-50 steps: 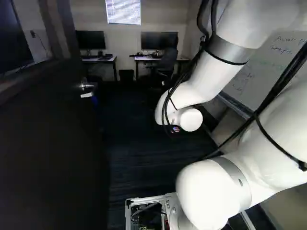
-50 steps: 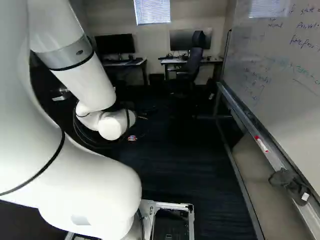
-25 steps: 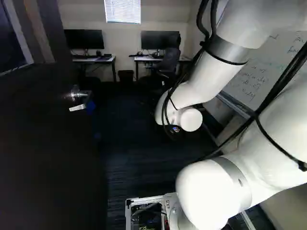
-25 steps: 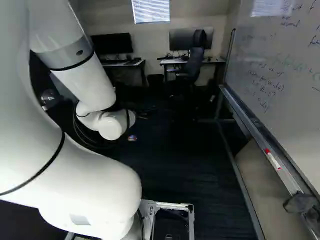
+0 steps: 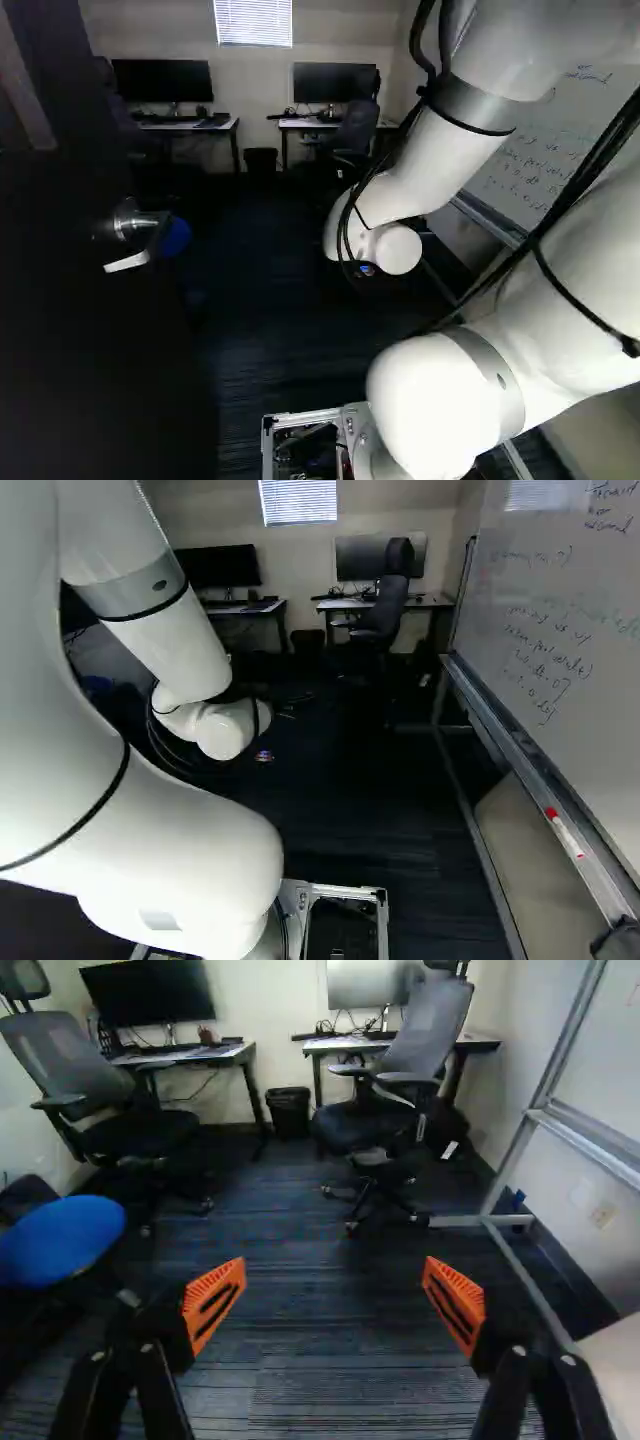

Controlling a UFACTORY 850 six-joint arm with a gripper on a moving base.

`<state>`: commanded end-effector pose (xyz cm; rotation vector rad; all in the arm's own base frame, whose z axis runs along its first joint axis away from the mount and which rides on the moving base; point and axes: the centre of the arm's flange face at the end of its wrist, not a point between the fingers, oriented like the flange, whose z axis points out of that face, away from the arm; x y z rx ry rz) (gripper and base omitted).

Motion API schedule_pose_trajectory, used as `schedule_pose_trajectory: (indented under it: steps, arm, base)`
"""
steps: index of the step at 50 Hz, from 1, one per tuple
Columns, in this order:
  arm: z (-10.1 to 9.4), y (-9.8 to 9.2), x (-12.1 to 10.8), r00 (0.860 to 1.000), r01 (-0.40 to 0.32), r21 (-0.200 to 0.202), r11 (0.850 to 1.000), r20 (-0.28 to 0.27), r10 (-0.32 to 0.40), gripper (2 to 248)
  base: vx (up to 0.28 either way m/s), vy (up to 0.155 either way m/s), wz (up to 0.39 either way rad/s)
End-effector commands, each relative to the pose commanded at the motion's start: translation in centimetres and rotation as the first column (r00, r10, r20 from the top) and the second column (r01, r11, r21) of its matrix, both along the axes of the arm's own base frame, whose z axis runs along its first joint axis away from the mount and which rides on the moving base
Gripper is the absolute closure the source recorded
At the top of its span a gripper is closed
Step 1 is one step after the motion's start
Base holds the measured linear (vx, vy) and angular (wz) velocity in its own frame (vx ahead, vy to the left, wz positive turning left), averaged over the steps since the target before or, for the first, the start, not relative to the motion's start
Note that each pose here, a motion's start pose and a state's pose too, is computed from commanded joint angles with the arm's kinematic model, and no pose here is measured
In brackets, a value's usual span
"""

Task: Open the door and move inside

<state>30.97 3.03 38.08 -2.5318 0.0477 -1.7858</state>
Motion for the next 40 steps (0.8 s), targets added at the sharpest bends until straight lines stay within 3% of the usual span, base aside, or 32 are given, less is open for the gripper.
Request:
schedule_pose_trajectory:
  steps: [25,40]
  arm:
    - [0.0,0.0,0.0,1.0,0.0,0.0,1.0,0.0,0.0,3]
    - [0.0,0.0,0.0,1.0,0.0,0.0,1.0,0.0,0.0,3]
  base:
    - [0.16,-0.005,-0.017]
    - [0.017,0.0,-0.003]
